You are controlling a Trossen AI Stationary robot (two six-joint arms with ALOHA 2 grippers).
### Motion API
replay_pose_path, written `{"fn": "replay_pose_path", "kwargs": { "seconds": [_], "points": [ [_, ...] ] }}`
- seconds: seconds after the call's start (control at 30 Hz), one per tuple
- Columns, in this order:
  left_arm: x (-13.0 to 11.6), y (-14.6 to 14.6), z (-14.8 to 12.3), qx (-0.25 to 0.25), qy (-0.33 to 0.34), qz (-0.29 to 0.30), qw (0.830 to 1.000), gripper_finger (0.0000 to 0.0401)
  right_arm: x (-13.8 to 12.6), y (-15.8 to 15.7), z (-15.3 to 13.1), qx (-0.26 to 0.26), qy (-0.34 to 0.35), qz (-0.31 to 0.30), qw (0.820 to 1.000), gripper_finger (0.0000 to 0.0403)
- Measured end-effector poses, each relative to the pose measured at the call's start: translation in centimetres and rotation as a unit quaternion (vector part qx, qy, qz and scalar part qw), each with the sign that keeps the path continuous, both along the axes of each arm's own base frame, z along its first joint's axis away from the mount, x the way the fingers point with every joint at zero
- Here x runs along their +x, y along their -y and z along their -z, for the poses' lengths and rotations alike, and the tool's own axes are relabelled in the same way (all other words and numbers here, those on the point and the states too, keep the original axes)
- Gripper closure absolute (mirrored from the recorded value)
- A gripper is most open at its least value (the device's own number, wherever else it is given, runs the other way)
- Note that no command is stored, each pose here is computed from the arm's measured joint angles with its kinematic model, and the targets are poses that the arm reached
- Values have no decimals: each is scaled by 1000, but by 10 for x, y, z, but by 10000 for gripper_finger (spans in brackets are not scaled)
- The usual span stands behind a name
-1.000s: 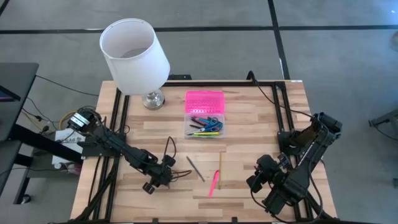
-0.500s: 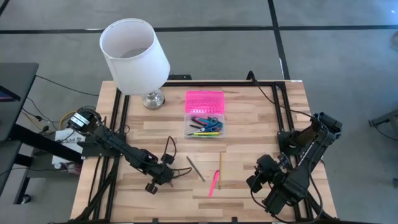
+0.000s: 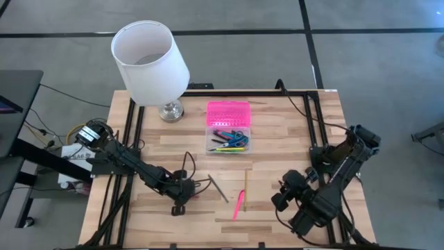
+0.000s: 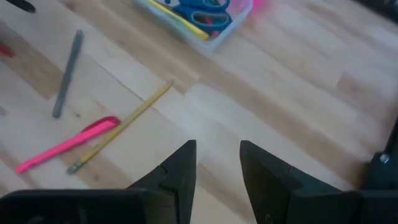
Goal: Pick & place school supplies into a supply box
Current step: Put the red crayon into the pink supply box
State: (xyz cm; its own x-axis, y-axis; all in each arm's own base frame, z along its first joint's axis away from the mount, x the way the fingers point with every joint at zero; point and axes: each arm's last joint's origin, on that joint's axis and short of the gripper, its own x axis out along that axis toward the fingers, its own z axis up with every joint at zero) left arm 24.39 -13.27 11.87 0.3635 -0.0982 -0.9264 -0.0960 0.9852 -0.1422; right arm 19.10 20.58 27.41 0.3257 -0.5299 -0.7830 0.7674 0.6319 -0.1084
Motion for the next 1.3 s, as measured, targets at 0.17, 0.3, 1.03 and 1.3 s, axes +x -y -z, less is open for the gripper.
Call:
{"fn": "replay_pose_path", "kwargs": {
  "seconds": [0.17,0.3,1.03,1.3],
  "points": [
    [1,0,0,-16,3,-57,998,364,14,14,0,-17,-28,-6,999,284],
    [1,0,0,-24,0,-51,998,364,26,28,0,-27,-49,-3,998,284],
    [9,-18,-29,-6,23,-57,998,384,64,86,-14,-26,-85,-40,995,284],
    [14,-45,-54,2,81,-93,992,384,68,95,-14,-36,-105,-51,992,285]
  ]
}}
